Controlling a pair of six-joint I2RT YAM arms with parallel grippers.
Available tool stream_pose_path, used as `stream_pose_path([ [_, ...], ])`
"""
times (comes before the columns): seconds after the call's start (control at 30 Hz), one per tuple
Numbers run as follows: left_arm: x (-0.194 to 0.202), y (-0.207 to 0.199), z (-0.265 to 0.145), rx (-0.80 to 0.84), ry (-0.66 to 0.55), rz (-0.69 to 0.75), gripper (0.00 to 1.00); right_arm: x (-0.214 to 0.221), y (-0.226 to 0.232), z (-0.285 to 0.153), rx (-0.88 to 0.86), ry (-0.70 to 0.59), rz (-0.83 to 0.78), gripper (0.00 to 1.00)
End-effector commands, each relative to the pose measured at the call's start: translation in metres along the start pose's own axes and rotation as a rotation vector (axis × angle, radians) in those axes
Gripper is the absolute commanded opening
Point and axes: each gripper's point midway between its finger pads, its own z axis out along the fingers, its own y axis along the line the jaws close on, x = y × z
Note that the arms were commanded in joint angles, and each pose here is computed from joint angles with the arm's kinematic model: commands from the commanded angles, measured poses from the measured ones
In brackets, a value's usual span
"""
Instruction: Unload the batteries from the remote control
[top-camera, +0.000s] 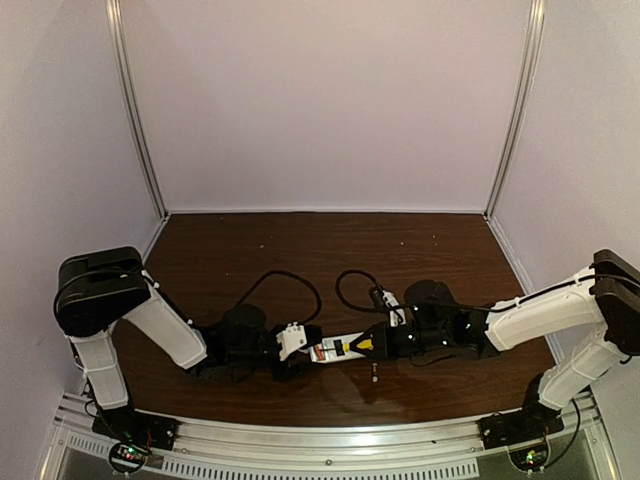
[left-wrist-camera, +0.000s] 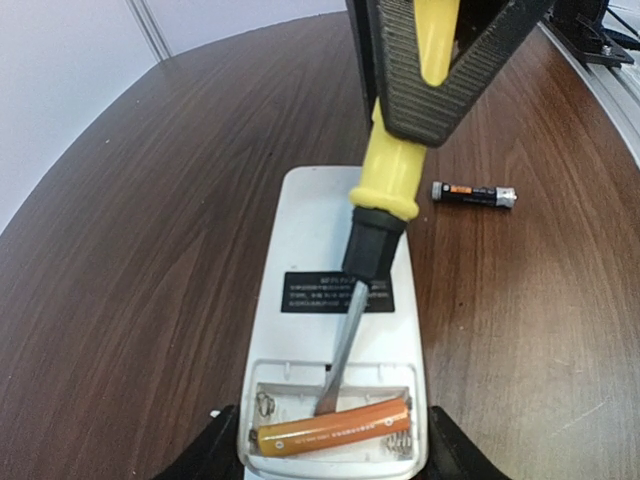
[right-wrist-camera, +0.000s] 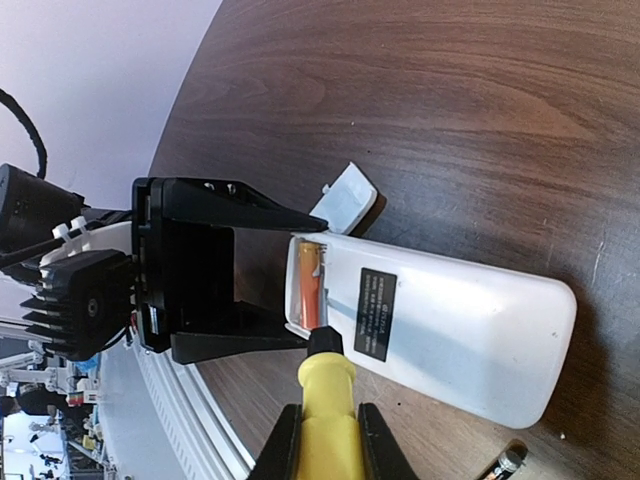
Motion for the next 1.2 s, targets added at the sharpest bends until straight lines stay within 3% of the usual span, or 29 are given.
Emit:
stream_pose_path([
  [0.0,-0.034,0.012,-0.006,-0.039,-0.115,0.021,0.0,0.006,-0.036,-0.01,0.215,0.048,-0.051,0.0],
  [0.8,-0.034,0.012,-0.004,-0.037,-0.11,0.023,0.0,0.01,-0.003,-0.029,0.294,0.181,-0.137,0.0],
  [1.17,-0.035,0.011,-0.004,-0.03,-0.114,0.02,0.0,0.022,0.015,-0.012,0.255,0.233,-0.149,0.0],
])
